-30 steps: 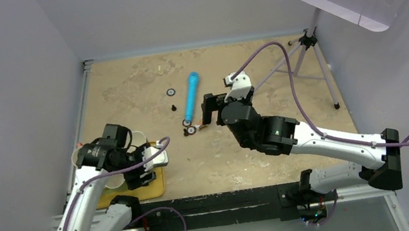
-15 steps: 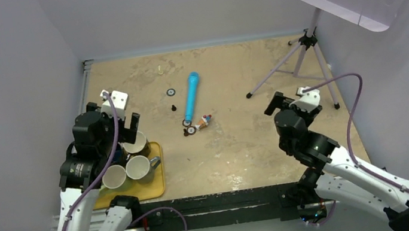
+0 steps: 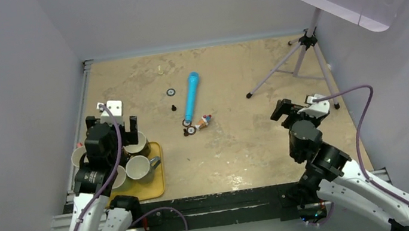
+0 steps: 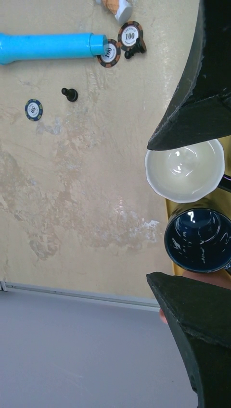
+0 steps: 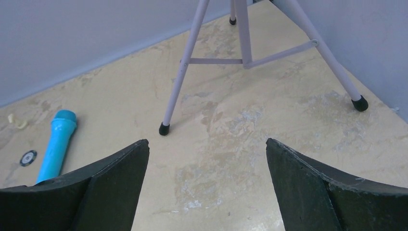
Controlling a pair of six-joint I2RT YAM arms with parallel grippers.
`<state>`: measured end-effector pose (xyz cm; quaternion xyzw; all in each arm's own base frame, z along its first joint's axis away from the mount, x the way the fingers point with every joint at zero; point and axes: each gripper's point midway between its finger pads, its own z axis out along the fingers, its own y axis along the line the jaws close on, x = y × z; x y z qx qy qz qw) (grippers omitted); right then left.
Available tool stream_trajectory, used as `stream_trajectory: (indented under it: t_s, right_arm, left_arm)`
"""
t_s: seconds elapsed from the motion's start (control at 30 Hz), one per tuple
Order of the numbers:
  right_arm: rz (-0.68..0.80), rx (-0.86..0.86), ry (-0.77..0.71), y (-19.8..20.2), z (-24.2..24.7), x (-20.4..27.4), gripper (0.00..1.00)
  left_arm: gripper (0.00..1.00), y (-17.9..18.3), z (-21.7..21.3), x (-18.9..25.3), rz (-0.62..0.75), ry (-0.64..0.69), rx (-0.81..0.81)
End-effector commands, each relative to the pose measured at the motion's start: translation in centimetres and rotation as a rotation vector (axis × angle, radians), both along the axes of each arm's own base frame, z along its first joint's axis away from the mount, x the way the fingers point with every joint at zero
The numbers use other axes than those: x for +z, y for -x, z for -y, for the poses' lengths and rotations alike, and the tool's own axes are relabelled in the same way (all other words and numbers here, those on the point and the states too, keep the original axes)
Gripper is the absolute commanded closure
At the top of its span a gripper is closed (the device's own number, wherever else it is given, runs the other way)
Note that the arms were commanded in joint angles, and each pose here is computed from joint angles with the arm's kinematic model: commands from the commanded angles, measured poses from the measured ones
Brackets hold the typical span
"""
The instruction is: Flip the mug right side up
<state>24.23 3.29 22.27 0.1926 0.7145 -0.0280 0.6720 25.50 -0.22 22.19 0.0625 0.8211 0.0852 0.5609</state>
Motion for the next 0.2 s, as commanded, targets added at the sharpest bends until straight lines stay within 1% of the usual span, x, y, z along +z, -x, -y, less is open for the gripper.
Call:
stream_trajectory:
  t_s: [0.0,0.17]
  right_arm:
    - [0.046,0.031,-0.038,0.08,-0.29,0.88,0.04]
    - [0.055,0.058,-0.04,-0.09,-0.8,0.84,0.05]
  left_arm:
    - [0.0,-0.43,-0.12,1.81,0.079,0.049,0.031]
    - [0.0,-0.43,0.4,1.1,0.07,0.058,0.002]
